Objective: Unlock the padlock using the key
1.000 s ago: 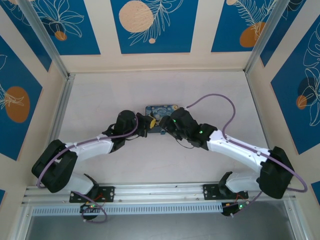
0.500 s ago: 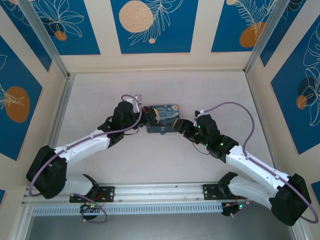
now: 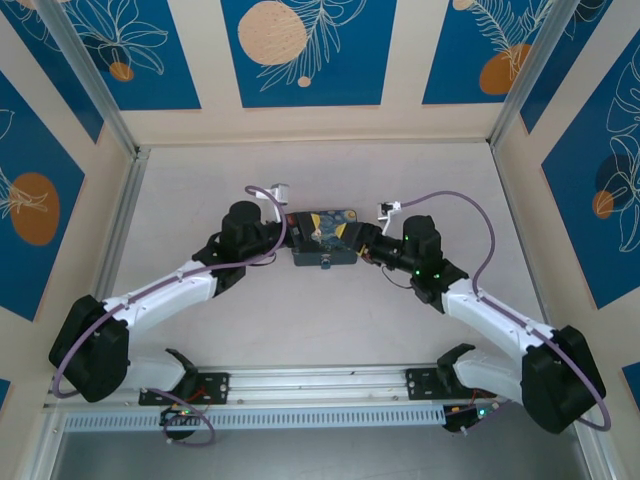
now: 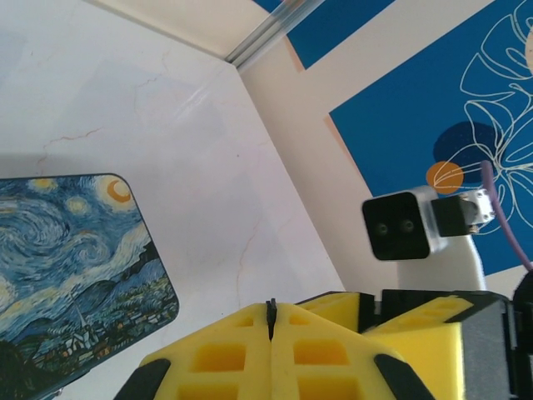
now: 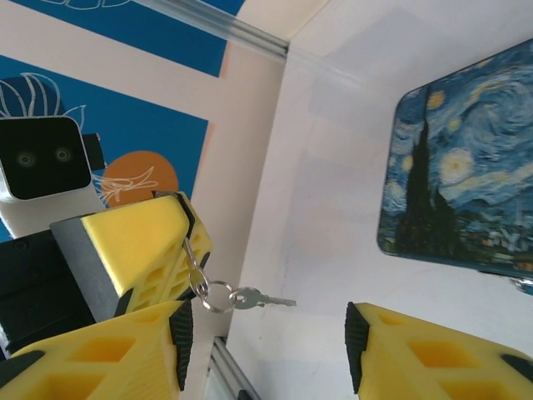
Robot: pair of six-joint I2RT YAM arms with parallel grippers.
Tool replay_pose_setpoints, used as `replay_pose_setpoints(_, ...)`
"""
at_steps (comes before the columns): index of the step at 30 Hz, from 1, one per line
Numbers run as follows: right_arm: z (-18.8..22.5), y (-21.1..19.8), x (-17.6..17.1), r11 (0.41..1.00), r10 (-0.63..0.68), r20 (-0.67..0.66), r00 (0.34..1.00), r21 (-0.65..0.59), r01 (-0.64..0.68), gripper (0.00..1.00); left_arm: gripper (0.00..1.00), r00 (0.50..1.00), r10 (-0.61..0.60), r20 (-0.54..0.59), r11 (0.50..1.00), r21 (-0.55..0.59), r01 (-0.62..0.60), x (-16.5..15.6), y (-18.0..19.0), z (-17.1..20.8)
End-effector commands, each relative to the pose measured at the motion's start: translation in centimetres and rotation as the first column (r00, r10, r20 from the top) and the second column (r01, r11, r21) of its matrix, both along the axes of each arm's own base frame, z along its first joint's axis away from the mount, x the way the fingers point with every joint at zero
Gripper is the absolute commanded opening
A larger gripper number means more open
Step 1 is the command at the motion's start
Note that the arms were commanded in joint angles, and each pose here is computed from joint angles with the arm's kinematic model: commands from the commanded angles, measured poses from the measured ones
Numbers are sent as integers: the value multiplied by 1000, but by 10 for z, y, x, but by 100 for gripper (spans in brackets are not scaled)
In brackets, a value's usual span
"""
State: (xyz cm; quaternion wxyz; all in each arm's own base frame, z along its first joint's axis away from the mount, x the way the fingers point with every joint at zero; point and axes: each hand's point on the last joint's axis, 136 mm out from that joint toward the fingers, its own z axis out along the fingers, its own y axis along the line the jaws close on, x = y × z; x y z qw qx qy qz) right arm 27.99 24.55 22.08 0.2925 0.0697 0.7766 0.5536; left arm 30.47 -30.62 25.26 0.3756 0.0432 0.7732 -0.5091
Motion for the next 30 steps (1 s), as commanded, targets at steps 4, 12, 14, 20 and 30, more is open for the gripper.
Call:
replay_pose_setpoints(4,33,19,3,992,58,86,995,106,-67,51,0,999,3,54,998,-66,0,1,-6,24)
replay_pose_setpoints(12,34,25,3,989,71,94,993,121,-82,49,0,1000,6,25,994,-114,-3,4,-12,20)
replay_pose_setpoints(14,36,26,4,988,71,96,993,129,-83,49,0,1000,5,17,993,-118,-3,5,-14,19)
replay_pose_setpoints(20,37,31,8,985,85,91,992,142,-98,46,0,1000,0,6,991,-131,0,6,-17,18)
replay_pose_setpoints(30,31,40,11,982,102,73,992,152,-113,42,0,1000,2,-4,990,-139,-2,7,-22,17)
